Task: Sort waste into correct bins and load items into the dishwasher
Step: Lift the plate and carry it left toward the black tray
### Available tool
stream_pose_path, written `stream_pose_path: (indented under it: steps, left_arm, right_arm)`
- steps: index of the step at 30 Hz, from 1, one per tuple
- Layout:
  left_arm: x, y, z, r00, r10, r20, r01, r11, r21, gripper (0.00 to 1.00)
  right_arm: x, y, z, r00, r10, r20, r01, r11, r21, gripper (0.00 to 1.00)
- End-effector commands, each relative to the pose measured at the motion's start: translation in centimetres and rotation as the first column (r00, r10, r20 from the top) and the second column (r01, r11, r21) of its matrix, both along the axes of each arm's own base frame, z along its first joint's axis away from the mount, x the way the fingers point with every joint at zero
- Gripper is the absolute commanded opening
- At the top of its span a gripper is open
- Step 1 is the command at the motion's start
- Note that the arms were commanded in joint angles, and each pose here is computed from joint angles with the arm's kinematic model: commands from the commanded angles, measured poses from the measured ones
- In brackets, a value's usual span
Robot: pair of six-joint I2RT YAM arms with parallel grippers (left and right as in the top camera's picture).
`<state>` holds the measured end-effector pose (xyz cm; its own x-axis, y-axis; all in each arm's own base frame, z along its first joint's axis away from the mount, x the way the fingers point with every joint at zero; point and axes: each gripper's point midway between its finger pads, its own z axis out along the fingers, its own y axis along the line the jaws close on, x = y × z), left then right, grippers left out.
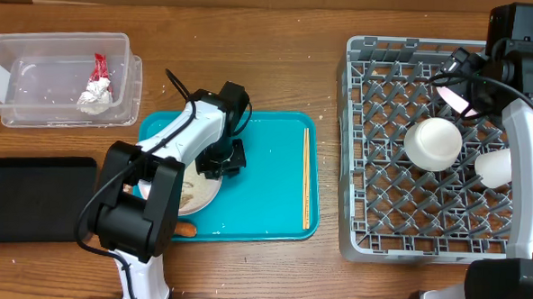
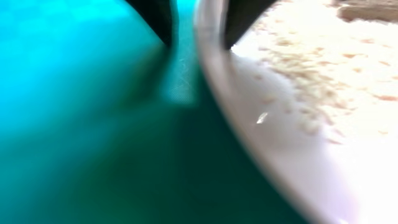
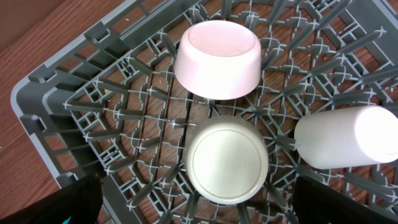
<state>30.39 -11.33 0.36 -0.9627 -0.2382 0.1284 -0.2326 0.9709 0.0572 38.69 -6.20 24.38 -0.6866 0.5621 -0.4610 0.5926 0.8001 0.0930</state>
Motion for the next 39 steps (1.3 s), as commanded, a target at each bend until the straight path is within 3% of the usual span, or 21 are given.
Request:
stream_pose_path:
  steps: [1,11,21,33,39]
  left_arm:
    - [-0.5,-0.2,-0.6,1.0,-0.01,-0.021,0.009,1.0,-0.014,0.04]
    - [0.0,-0.3,1.0,0.999,-0.024,-0.025,0.024,1.0,-0.01,0.04]
    - [1.6,1.6,5.3,0.999,-0.046,0.0,0.046,0.991,0.128,0.04]
    - [2.5,1.5,7.0,0.998,-0.049,0.024,0.046,0.99,0.133,0.04]
    - [2.5,2.7,8.0,0.998,-0.061,0.022,0.056,0.978,0.199,0.04]
  right_arm:
    - [0.0,-0.2,1.4,0.999,-0.006,0.042,0.006,1.0,-0.015,1.0]
    - [0.0,-0.2,1.4,0.999,-0.006,0.042,0.006,1.0,-0.015,1.0]
    - [0.0,-0.2,1.4,0.999,-0.006,0.042,0.006,1.0,-0.015,1.0]
    - [0.0,-0.2,1.4,0.999,-0.006,0.042,0.006,1.0,-0.015,1.0]
    - [0.0,-0.2,1.4,0.999,-0.006,0.042,0.006,1.0,-0.015,1.0]
